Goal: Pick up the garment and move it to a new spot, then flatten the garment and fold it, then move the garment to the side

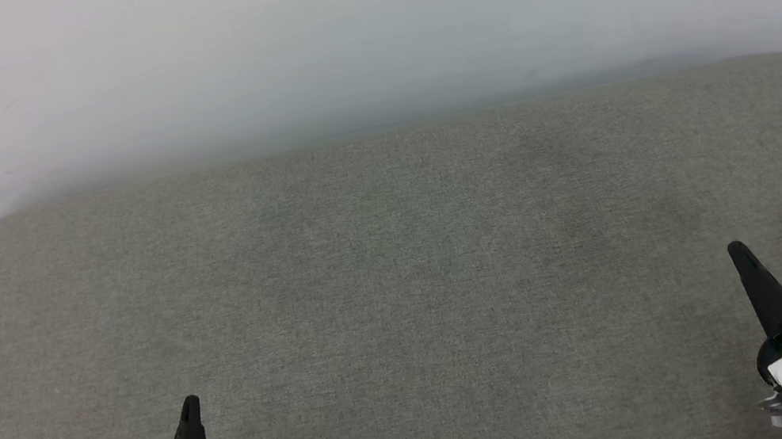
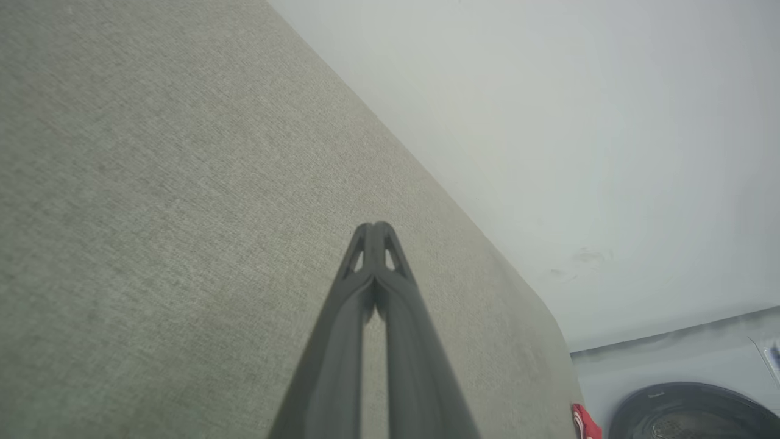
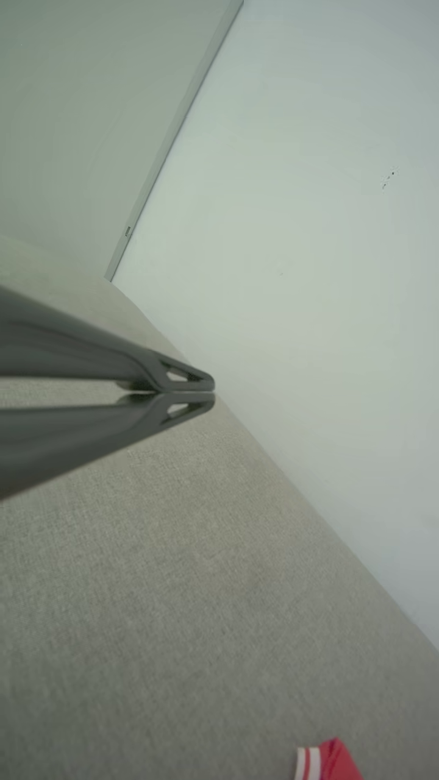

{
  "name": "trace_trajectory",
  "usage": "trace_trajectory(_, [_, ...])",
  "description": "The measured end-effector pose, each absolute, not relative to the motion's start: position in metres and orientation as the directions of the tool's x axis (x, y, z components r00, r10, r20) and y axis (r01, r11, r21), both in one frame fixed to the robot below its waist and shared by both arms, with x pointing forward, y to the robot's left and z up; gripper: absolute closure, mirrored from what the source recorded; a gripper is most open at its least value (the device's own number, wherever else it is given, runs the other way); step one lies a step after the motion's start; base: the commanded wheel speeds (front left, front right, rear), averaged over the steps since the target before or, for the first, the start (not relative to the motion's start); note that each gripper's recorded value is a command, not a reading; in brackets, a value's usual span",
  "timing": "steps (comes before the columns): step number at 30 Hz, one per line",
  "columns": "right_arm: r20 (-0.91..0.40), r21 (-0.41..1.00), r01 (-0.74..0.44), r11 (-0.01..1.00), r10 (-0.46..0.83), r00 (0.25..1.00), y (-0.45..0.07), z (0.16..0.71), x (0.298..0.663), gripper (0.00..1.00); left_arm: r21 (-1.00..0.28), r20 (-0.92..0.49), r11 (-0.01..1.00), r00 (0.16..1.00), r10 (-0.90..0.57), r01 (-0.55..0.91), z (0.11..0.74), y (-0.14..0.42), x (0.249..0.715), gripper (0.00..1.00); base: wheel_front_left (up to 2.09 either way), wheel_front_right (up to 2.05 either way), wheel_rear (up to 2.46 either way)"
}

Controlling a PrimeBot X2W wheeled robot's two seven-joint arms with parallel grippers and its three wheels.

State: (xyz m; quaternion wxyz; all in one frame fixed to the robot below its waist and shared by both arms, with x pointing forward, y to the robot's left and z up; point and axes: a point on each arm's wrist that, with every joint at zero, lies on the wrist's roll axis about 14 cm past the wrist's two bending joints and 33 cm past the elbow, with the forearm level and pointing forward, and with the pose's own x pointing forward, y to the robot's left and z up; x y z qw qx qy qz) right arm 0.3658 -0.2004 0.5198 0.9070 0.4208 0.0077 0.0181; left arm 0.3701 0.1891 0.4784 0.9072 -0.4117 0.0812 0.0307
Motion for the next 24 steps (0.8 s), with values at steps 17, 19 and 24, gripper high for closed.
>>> trace_trajectory(17, [-0.005,0.875,-0.010,0.484,0.031,1.000,-0.2008,0.5146,0.3712,1.00,-0.862,-0.153,0.492,0.988,-0.023,-0.122,0.4826,0.1905,0.3756,1.00,0.00,0.00,0.00])
trace_trajectory(19, [-0.005,0.884,-0.009,0.467,0.031,1.000,-0.2008,0.5142,0.3717,1.00,-0.873,-0.149,0.473,0.988,-0.027,-0.119,0.4834,0.1902,0.3764,1.00,0.00,0.00,0.00])
trace_trajectory(24, [-0.005,0.907,-0.006,0.420,0.026,1.000,-0.2011,0.5131,0.3732,1.00,-0.898,-0.136,0.426,0.990,-0.029,-0.111,0.4862,0.1903,0.3786,1.00,0.00,0.00,0.00])
